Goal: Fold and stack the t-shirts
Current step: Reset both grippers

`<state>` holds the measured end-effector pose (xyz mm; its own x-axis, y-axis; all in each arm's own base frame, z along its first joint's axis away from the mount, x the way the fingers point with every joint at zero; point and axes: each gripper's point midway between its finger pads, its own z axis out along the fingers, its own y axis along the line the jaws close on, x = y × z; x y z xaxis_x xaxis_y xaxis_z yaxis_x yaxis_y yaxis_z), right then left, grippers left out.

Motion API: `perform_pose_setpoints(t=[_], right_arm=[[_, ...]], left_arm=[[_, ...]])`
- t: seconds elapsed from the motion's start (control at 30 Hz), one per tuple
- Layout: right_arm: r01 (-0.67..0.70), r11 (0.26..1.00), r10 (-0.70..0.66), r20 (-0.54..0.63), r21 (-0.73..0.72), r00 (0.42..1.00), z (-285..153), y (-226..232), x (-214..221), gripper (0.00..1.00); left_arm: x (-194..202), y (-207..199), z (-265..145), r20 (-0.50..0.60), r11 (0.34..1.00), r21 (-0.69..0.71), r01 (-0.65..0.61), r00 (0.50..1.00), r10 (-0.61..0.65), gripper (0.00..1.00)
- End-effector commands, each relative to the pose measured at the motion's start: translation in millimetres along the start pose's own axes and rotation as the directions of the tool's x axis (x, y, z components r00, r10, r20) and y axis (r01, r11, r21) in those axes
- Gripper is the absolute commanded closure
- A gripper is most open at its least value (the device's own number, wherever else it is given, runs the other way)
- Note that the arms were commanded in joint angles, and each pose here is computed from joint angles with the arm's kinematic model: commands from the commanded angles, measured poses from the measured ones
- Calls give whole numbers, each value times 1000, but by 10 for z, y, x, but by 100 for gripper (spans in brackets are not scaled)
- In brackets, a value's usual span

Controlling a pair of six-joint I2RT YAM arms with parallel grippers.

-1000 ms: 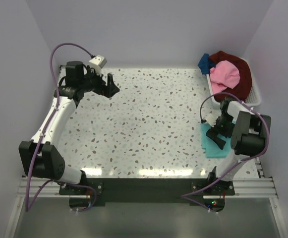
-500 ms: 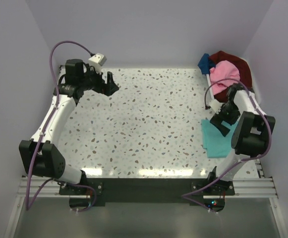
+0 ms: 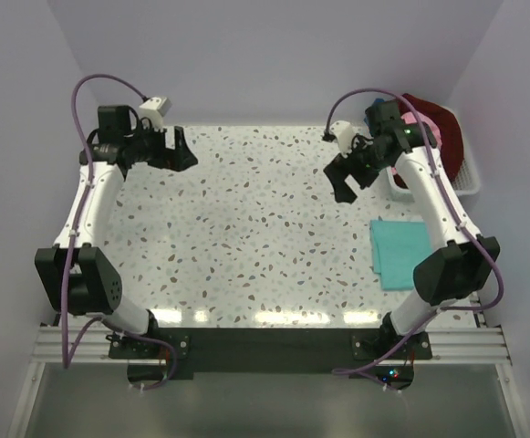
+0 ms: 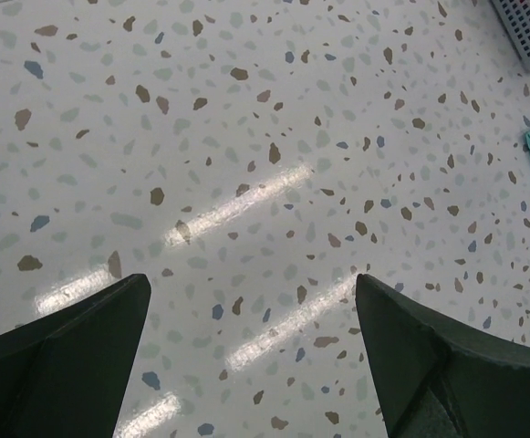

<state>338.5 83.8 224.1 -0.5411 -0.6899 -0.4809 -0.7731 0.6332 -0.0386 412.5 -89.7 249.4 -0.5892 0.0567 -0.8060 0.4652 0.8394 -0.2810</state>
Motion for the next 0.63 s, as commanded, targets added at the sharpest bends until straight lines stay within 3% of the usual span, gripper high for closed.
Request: perform_pose_setpoints(t=[0.0, 0.07, 0.17, 0.3, 0.47, 0.6], right_arm=[[-259, 963, 267, 163, -70, 950, 178, 212, -481, 1], [-302, 950, 311, 224, -73, 924, 394, 203, -680, 1], [-356, 932, 360, 238, -62, 902, 736, 187, -630, 1], [-389, 920, 391, 158, -43, 907, 1111, 263, -290, 1], [-397, 917, 399, 152, -41, 904, 1189, 368, -86, 1], [-381, 924, 379, 173, -23, 909, 1100, 396, -39, 1]], left_arm=[[149, 201, -164, -7, 1000, 12, 27, 1000, -27, 0], [356, 297, -177, -36, 999, -1, 48, 998, -48, 0], [655, 478, -240, -78, 998, -53, 18, 997, -22, 0], [993, 566, -276, -120, 993, -113, -45, 992, 31, 0], [1341, 598, -307, -162, 985, -148, -89, 985, 64, 0], [1321, 588, -348, -140, 980, -168, -106, 987, 82, 0]])
